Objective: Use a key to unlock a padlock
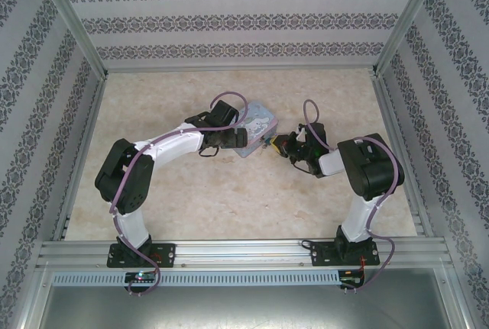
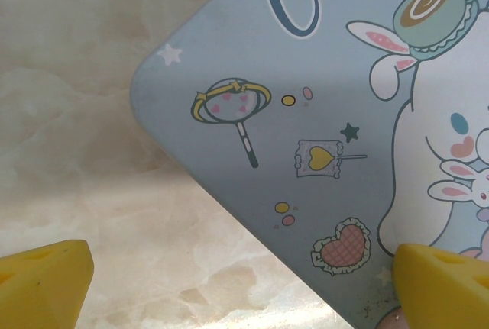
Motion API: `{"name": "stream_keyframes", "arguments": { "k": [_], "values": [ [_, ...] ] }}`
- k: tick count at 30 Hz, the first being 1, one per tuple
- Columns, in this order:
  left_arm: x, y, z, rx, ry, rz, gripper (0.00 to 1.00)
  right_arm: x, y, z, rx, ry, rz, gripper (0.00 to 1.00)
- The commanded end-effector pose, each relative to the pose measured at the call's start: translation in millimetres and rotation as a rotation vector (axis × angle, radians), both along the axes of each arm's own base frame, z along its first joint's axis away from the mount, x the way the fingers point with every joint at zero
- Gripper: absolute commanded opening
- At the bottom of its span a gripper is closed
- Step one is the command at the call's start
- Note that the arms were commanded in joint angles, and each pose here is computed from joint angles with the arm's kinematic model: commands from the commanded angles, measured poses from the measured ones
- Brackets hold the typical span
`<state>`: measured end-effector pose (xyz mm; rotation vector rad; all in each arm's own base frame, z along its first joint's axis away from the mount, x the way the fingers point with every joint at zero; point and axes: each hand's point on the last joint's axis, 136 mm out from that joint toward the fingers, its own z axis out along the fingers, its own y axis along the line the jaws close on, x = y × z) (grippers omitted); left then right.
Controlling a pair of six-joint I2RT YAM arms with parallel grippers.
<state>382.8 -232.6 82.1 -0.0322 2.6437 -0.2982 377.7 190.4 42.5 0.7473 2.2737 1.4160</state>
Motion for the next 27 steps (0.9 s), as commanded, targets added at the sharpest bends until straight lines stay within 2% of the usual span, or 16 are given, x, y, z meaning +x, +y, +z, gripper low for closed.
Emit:
{"name": "stream_keyframes", "arguments": {
  "k": [1,12,18,27],
  "values": [
    [-35,26,-42,0.147,0.154,-0.016,1.0,-5,-3,12,0.001,-0.041,0.027,0.0],
    [-26,2,-6,-0.022,0.112,-0.04,1.0,-66,11,21,0.009,-0.039,0.112,0.0],
    [-19,-14,23,-0.176,0.092,-0.051,1.0,-106,60,20,-0.004,-0.044,0.248,0.0],
    [-8,-6,55,-0.231,0.051,-0.022,1.0,-150,148,18,-0.018,-0.061,0.454,0.0]
  ]
}}
